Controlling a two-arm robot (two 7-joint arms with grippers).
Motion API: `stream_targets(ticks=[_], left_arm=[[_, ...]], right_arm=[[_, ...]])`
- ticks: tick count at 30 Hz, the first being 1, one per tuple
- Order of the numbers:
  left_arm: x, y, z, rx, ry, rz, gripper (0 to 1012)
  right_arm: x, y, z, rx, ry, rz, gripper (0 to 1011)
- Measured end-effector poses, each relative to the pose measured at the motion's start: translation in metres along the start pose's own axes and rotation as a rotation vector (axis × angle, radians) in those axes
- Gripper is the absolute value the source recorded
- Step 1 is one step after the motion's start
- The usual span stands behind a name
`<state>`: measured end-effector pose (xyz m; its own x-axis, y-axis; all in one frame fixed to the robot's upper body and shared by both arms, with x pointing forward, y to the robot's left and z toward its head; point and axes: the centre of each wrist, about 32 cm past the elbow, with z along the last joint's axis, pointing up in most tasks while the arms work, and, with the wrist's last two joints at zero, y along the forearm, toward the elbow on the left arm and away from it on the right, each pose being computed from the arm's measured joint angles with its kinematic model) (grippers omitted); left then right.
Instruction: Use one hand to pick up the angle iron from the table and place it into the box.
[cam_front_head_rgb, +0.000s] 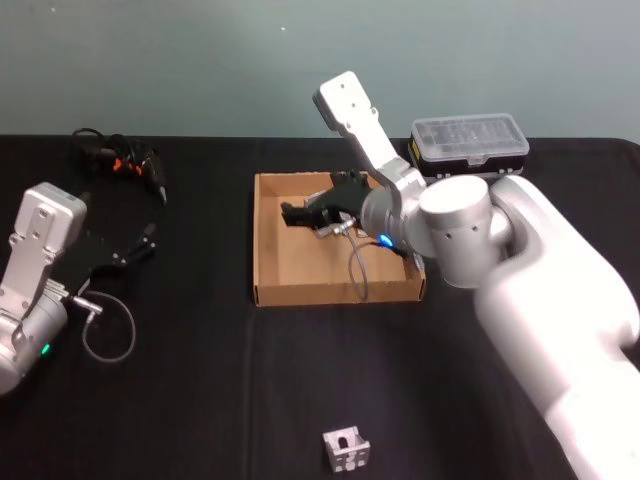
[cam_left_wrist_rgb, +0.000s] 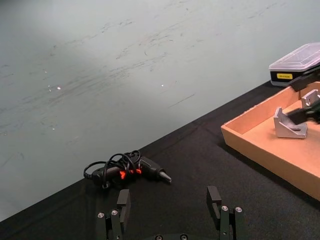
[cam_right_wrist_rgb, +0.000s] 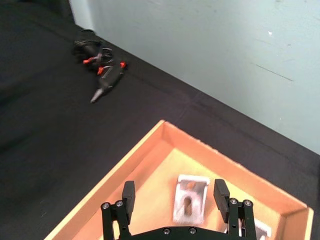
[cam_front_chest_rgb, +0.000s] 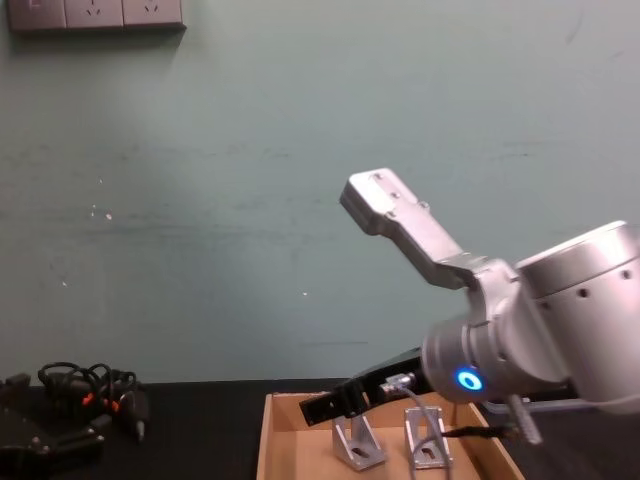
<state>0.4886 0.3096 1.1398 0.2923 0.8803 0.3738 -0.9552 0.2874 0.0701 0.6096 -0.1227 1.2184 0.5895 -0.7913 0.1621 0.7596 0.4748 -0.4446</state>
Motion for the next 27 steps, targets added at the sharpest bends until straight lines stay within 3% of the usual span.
stream_targets(ticks=[17,20,27], left_arm=[[0.0000,0.0000,0.0000,0.000,0.000,0.000,1000],[0.0000,0.0000,0.0000,0.000,0.000,0.000,1000],[0.0000,0.0000,0.0000,0.000,0.000,0.000,1000]], right_arm=[[-0.006,-0.129,-0.024,0.015,-0.047,0.112,1000],[-0.007,-0.142,-0.029,0.010,-0.046,0.140,1000],[-0.003,-0.156,-0.040,-0.018,-0.068,0.216,1000]])
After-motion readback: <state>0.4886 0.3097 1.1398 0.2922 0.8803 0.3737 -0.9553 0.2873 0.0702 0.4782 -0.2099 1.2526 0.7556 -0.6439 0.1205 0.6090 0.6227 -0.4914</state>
